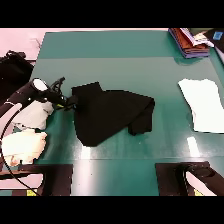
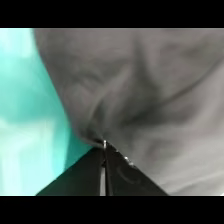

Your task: Fold the shirts.

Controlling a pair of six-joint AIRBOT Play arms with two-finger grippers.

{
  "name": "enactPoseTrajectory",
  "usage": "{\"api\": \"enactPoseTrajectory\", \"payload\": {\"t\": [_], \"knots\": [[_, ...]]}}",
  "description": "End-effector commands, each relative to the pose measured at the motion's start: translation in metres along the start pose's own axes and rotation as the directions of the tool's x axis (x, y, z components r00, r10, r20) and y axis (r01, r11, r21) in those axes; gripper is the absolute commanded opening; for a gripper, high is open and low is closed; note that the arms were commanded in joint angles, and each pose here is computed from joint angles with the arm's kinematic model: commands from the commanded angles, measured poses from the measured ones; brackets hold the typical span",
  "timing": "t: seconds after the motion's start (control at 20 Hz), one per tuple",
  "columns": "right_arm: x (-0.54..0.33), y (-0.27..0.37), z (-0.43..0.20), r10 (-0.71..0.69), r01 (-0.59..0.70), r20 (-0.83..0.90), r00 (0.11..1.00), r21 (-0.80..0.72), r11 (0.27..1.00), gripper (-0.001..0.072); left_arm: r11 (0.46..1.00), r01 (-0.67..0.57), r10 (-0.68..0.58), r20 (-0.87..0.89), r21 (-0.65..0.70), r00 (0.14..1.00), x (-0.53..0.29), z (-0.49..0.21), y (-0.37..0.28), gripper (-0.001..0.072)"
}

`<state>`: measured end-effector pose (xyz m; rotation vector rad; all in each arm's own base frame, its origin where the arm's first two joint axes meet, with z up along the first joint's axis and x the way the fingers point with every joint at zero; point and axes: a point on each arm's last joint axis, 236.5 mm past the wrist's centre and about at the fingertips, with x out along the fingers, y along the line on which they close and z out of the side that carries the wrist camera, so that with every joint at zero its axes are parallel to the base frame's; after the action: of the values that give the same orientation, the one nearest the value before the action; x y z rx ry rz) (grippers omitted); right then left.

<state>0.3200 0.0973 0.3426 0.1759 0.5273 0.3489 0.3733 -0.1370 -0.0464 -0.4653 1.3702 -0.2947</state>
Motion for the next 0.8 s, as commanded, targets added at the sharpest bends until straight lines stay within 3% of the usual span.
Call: {"api": "enactPoseTrajectory", "payload": {"t": [0.0, 0.1, 0.15, 0.2, 0.25, 0.4, 0.5, 0.75], "knots": [[0.015, -0.057, -0.068, -0.116, 0.140, -0.220, 0.969, 0.098, 0.985, 0.0022, 0.994, 0.026, -0.039, 0.125, 0.103, 0.991, -0.038, 0.038, -0.032, 0.0022], [0.033, -0.101, -0.147, -0.144, 0.242, -0.417, 0.897, 0.193, 0.951, 0.0024, 0.986, 0.035, -0.069, 0.212, 0.161, 0.975, -0.070, 0.065, -0.055, 0.0022], [0.043, -0.116, -0.190, -0.131, 0.269, -0.502, 0.855, 0.213, 0.939, 0.0073, 0.983, 0.038, -0.081, 0.242, 0.177, 0.967, -0.081, 0.074, -0.063, 0.0022], [0.053, -0.125, -0.238, -0.085, 0.292, -0.589, 0.804, 0.266, 0.919, 0.0296, 0.981, 0.041, -0.091, 0.264, 0.190, 0.960, -0.089, 0.080, -0.069, 0.0022], [0.062, -0.121, -0.281, -0.004, 0.296, -0.655, 0.756, 0.337, 0.894, 0.0386, 0.980, 0.044, -0.097, 0.275, 0.195, 0.956, -0.093, 0.084, -0.072, 0.0022], [0.103, -0.087, -0.359, 0.237, 0.217, -0.668, 0.705, 0.522, 0.825, 0.0385, 0.980, 0.046, -0.098, 0.267, 0.194, 0.959, -0.092, 0.083, -0.072, 0.0022], [0.127, -0.069, -0.384, 0.296, 0.205, -0.660, 0.691, 0.571, 0.795, 0.0384, 0.980, 0.045, -0.096, 0.261, 0.194, 0.960, -0.091, 0.082, -0.072, 0.0022], [0.165, -0.032, -0.416, 0.305, 0.149, -0.746, 0.592, 0.473, 0.868, 0.0385, 0.980, 0.044, -0.095, 0.261, 0.194, 0.961, -0.091, 0.082, -0.071, 0.0022]]}}
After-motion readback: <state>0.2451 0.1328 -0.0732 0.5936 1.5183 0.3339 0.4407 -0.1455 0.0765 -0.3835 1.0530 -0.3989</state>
